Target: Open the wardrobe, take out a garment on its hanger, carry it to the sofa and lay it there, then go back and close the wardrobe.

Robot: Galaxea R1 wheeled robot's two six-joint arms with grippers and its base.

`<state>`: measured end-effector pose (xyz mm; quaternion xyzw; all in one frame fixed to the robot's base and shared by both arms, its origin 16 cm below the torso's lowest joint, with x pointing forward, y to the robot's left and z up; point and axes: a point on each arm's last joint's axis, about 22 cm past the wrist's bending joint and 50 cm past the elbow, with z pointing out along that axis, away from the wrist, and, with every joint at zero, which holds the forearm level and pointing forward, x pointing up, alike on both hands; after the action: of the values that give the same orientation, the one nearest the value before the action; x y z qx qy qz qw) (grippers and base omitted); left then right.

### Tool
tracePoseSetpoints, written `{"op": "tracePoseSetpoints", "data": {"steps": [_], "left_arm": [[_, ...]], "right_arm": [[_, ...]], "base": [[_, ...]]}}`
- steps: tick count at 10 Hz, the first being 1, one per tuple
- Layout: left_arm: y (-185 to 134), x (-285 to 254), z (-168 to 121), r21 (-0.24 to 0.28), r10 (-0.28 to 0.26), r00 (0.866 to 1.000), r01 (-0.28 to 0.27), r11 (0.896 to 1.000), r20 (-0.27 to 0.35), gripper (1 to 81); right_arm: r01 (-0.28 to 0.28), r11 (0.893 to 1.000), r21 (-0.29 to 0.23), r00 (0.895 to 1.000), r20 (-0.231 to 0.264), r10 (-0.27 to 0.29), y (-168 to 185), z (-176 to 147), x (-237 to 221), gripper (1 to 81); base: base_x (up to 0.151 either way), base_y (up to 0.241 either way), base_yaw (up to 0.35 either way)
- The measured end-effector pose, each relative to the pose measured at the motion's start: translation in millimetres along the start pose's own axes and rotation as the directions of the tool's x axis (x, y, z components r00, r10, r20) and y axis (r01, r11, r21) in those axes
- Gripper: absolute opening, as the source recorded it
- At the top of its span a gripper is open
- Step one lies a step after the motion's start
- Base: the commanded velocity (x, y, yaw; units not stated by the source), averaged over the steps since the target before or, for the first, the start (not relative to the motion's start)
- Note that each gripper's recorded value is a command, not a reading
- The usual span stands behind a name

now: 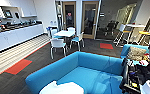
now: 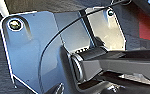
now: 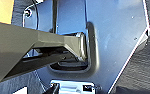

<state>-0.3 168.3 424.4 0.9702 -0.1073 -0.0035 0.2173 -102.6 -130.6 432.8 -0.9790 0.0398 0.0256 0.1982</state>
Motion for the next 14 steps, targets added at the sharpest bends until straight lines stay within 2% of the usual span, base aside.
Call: {"op": "tracePoseSetpoints", "data": {"steps": [6, 9, 12, 14], "left_arm": [[-0.8, 0.6, 1.7, 0.013, 0.001, 1.000, -0.001, 1.000, 0.002, 81.1], [-0.3, 9.5, 2.7, 0.012, 0.004, 1.000, -0.004, 1.000, -0.005, 81.1], [3.4, -3.1, 2.9, 0.009, -0.001, 1.000, 0.001, 1.000, 0.005, 81.1], [2.2, 7.2, 3.2, 0.009, 0.004, 1.000, -0.004, 1.000, -0.005, 81.1]], "right_arm": [[0.000, 1.000, -0.001, 1.000, 0.000, 0.000, 0.5, -0.2, -0.4, 81.1], [0.002, 1.000, 0.000, 1.000, -0.007, -0.002, 0.4, 0.2, 7.5, 81.1], [-0.002, 1.000, -0.003, 1.000, 0.008, 0.002, 0.8, -0.5, -6.4, 81.1], [0.001, 1.000, -0.001, 1.000, -0.003, -0.001, 0.6, 0.0, 3.4, 81.1]], "base": [[0.000, 0.000, 0.000], [-0.073, 0.000, 0.000], [-0.081, 0.000, 0.000], [-0.080, 0.000, 0.000]]}}
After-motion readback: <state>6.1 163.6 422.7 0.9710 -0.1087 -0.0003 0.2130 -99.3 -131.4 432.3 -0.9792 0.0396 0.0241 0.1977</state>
